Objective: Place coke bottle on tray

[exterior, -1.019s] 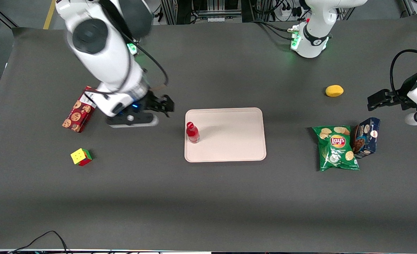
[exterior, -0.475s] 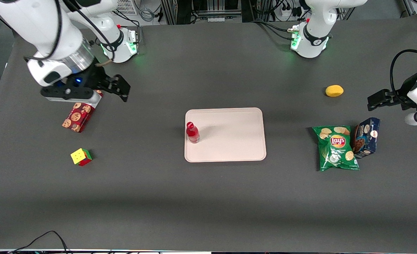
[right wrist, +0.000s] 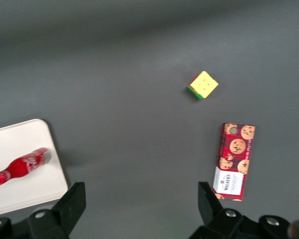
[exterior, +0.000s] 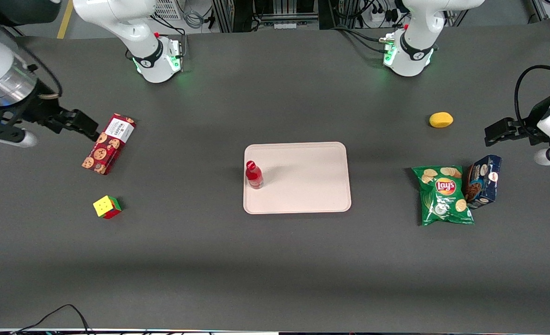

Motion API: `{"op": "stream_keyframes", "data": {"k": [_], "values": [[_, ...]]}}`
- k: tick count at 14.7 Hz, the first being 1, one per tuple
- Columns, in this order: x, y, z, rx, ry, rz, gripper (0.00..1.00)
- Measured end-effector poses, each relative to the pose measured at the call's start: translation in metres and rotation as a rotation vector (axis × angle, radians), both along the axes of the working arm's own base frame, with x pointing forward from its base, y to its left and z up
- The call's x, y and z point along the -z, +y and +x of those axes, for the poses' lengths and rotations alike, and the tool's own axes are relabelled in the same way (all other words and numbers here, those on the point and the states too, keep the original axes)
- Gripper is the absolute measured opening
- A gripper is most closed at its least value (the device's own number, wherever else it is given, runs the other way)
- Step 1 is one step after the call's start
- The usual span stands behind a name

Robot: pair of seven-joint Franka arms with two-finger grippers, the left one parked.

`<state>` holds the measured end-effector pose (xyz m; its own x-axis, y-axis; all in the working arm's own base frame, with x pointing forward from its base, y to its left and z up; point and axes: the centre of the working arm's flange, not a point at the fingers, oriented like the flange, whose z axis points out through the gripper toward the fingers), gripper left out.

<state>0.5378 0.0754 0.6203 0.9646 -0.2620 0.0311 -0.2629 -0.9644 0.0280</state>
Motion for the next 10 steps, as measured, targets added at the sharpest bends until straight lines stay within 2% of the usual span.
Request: {"op": "stream_keyframes", "data": {"k": [2,6,10], "values": [[0.011,-0.015,0.004,0.024,0.016,-0.002,1.00],[0.029,-0.068,0.019,0.107,0.015,0.002,1.00],[0.034,-0.075,0.023,0.116,0.016,0.001,1.00]]}}
